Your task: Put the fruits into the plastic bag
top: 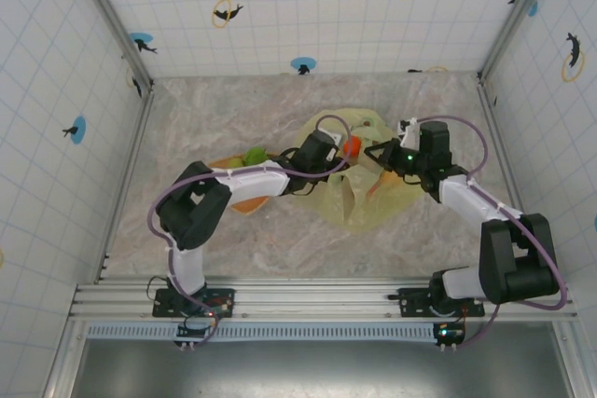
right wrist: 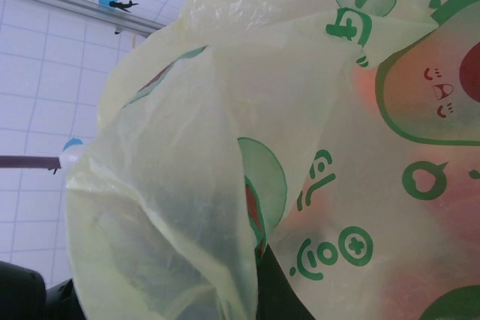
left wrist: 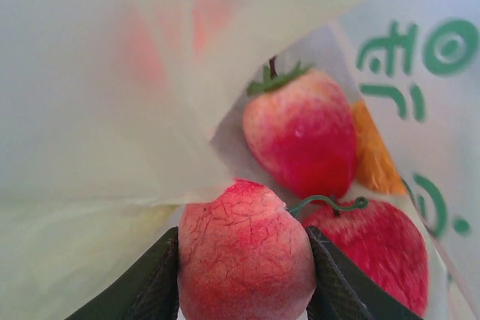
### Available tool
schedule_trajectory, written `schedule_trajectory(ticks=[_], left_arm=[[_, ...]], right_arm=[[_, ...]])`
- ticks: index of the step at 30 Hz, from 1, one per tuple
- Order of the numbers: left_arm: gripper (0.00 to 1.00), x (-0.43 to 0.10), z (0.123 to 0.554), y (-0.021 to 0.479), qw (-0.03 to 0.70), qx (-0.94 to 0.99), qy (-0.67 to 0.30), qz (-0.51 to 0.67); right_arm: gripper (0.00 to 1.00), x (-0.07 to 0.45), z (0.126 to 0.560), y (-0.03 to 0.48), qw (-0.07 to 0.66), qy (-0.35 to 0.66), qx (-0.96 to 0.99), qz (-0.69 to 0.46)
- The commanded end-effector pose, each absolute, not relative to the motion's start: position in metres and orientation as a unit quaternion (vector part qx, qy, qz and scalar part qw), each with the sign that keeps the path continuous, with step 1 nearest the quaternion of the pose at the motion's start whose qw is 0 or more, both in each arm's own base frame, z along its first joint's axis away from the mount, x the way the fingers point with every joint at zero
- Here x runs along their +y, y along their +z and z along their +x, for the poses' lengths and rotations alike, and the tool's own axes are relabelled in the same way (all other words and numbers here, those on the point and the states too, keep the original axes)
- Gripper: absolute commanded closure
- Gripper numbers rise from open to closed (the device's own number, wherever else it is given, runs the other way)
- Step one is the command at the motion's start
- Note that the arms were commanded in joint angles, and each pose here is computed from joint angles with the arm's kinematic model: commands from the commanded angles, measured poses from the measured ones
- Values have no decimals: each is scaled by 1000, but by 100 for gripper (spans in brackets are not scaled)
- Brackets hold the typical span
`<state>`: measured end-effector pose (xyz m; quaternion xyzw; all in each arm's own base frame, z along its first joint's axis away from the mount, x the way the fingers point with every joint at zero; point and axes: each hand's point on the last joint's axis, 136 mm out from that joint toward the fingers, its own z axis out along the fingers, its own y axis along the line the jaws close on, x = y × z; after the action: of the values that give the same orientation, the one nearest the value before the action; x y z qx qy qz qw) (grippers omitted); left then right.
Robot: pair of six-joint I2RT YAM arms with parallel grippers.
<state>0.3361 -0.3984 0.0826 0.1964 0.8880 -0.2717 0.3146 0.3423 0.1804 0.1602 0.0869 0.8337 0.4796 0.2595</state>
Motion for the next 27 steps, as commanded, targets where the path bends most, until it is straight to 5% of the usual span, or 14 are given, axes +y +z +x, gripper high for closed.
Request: schedule_trajectory(ticks=[1,27], left_arm=[[55,-408,357,85,345,883,-280,153],[34,-380,315,119,332,869,-307,199]], right_arm=[[100,183,347,174,279,488,824,73],[100,172,343,160,276,475,832,77]])
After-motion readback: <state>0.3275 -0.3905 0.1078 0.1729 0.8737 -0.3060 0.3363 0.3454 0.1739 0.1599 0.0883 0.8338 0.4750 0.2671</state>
